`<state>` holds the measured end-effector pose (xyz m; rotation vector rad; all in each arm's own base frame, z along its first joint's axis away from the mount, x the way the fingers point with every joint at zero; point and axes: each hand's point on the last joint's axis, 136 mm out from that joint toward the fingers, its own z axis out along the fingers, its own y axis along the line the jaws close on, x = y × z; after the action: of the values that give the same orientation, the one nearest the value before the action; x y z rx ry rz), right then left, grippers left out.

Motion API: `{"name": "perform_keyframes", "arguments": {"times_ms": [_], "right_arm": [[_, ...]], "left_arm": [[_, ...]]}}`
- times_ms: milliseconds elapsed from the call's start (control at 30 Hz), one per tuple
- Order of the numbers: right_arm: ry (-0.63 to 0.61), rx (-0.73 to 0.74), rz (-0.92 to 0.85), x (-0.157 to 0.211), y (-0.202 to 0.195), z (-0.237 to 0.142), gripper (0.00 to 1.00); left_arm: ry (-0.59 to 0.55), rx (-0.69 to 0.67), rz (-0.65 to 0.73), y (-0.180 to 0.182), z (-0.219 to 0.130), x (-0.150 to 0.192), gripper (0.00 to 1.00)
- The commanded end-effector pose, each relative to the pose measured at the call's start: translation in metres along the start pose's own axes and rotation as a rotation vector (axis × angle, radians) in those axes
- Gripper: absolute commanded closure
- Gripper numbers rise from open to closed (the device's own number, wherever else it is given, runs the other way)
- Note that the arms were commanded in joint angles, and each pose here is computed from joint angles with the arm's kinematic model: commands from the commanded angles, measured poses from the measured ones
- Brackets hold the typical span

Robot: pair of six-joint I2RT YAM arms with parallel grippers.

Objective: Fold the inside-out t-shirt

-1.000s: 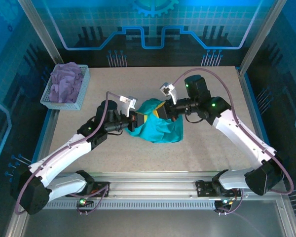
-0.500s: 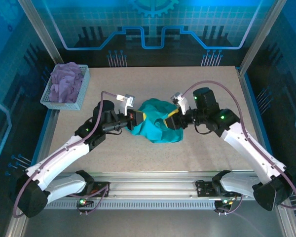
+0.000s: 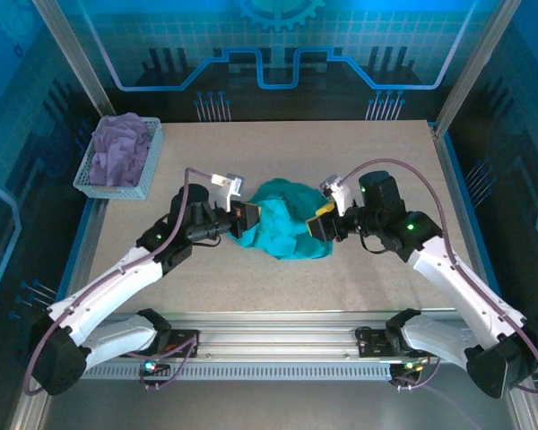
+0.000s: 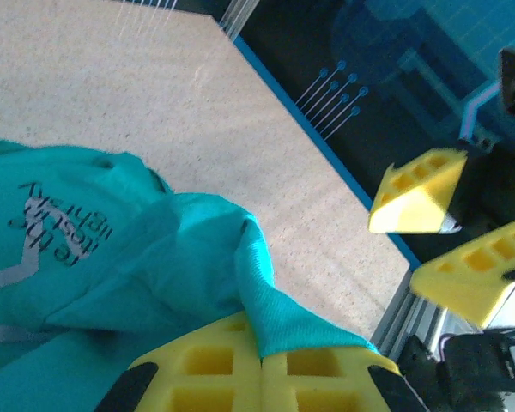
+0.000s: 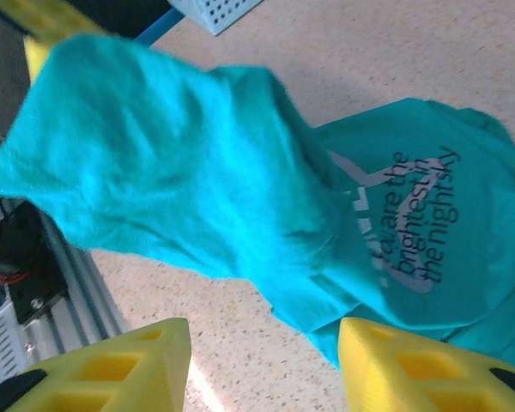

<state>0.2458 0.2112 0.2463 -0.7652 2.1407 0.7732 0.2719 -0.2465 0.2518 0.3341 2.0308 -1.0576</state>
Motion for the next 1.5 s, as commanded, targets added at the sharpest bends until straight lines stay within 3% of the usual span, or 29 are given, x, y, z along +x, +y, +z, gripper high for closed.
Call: {"name": "perform_keyframes", "arguments": {"times_ms": [0, 200, 367, 467, 633, 867, 967, 1067, 1133, 1167, 1233, 1333, 1467], "right_arm": [[-0.002, 0.125, 0.046, -0.004, -0.03, 0.006, 0.51], [0.019, 0.16, 0.11, -0.004, -0.052, 0.037, 0.51], [0.06, 0.248, 0.154, 0.005, -0.083, 0.073, 0.5], [0.089, 0.308, 0.16, 0.005, -0.104, 0.099, 0.49], [0.174, 0.434, 0.133, 0.009, -0.148, 0.139, 0.42], [0.373, 0.529, 0.08, 0.031, -0.185, 0.179, 0.33], [0.455, 0.57, 0.061, 0.042, -0.198, 0.182, 0.32], [0.52, 0.534, 0.076, 0.055, -0.202, 0.193, 0.37], [0.531, 0.521, 0.083, 0.057, -0.205, 0.197, 0.52], [0.521, 0.519, 0.085, 0.054, -0.206, 0.197, 0.64], [0.477, 0.53, 0.079, 0.039, -0.21, 0.191, 0.8], [0.338, 0.554, 0.052, -0.006, -0.211, 0.163, 0.99], [0.072, 0.578, 0.005, -0.087, -0.2, 0.099, 1.0]], "left_arm": [[0.112, -0.132, -0.064, 0.041, 0.002, 0.049, 0.89], [0.198, -0.453, -0.185, 0.102, -0.027, 0.099, 0.51], [0.029, -0.625, -0.178, 0.128, -0.056, 0.07, 0.27], [-0.035, -0.608, -0.225, 0.14, -0.046, 0.049, 0.21], [0.021, -0.637, -0.324, 0.179, -0.008, 0.029, 0.17], [0.199, -0.632, -0.448, 0.226, 0.05, 0.055, 0.15], [0.244, -0.58, -0.489, 0.228, 0.065, 0.07, 0.24], [0.266, -0.536, -0.521, 0.227, 0.073, 0.08, 0.44], [0.265, -0.5, -0.534, 0.223, 0.078, 0.082, 0.62], [0.26, -0.484, -0.538, 0.221, 0.079, 0.08, 0.76], [0.238, -0.455, -0.539, 0.218, 0.078, 0.071, 0.99], [0.145, -0.419, -0.531, 0.211, 0.069, 0.039, 1.0], [-0.049, -0.341, -0.46, 0.184, 0.042, -0.036, 1.0]]}}
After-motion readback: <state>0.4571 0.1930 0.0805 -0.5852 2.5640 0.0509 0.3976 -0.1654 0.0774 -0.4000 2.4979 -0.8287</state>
